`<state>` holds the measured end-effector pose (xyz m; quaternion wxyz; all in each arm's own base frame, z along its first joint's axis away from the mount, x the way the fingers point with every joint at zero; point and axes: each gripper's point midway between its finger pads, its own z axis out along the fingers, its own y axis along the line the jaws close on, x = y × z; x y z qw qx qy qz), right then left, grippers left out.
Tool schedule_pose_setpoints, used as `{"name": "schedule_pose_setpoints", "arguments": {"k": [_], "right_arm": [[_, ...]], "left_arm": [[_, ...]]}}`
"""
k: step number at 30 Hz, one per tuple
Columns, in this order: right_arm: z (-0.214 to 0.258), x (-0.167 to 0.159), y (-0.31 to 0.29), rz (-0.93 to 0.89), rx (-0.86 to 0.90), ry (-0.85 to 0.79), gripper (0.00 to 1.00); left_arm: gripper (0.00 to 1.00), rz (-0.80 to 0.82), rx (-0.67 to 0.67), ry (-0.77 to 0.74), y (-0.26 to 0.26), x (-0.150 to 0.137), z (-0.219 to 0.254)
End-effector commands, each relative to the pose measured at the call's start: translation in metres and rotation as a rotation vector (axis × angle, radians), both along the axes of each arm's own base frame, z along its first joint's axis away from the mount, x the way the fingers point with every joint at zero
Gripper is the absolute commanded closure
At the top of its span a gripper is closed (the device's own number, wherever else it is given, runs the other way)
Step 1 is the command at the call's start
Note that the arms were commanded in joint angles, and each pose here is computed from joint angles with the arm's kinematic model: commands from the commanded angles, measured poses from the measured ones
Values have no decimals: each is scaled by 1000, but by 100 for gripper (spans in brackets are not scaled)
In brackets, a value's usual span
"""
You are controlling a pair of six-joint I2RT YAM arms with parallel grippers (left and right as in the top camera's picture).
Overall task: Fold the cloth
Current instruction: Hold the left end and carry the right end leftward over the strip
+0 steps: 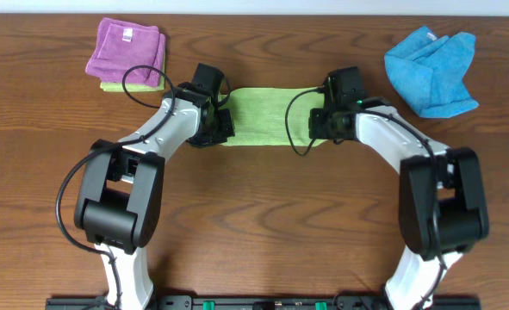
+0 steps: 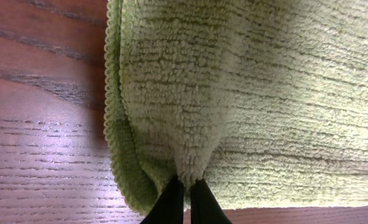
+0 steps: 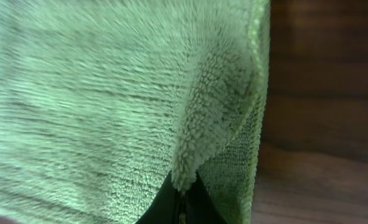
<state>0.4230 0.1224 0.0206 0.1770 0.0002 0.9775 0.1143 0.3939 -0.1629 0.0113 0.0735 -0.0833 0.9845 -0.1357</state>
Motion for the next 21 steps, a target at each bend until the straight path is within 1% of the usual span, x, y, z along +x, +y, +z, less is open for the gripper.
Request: {"name": "schedule_pose_setpoints", "arguments": {"k": [1, 4, 9, 10, 11, 13, 14, 15, 16, 17, 19, 21], "right_arm": [[41, 6, 7, 12, 28, -95, 98], [60, 8, 8, 13, 38, -137, 98], [67, 6, 12, 24, 49, -150, 98], [67, 6, 14, 28, 50, -149, 98], [67, 5, 16, 33, 50, -150, 94], [68, 5, 20, 41, 51, -154, 93], [68, 5, 21, 43, 51, -154, 89], [68, 5, 21, 43, 50, -154, 60], [67, 5, 20, 42, 47, -154, 10], [67, 5, 18, 35, 36, -153, 1], [65, 4, 14, 17, 18, -145, 1], [60, 1, 2, -64, -19, -116, 1]], "left_arm": [[94, -2, 30, 20, 5, -4, -8], [94, -2, 31, 24, 6, -5, -9], [94, -2, 31, 24, 6, -5, -9], [94, -2, 31, 24, 6, -5, -9], [94, -2, 31, 24, 6, -5, -9], [94, -2, 31, 25, 6, -5, -9], [94, -2, 31, 25, 6, -5, -9], [94, -2, 31, 25, 6, -5, -9], [94, -2, 31, 25, 6, -5, -9], [94, -2, 31, 26, 6, -6, -9], [94, -3, 29, 29, 5, -6, -9], [94, -3, 31, 35, 6, -8, -9]]}}
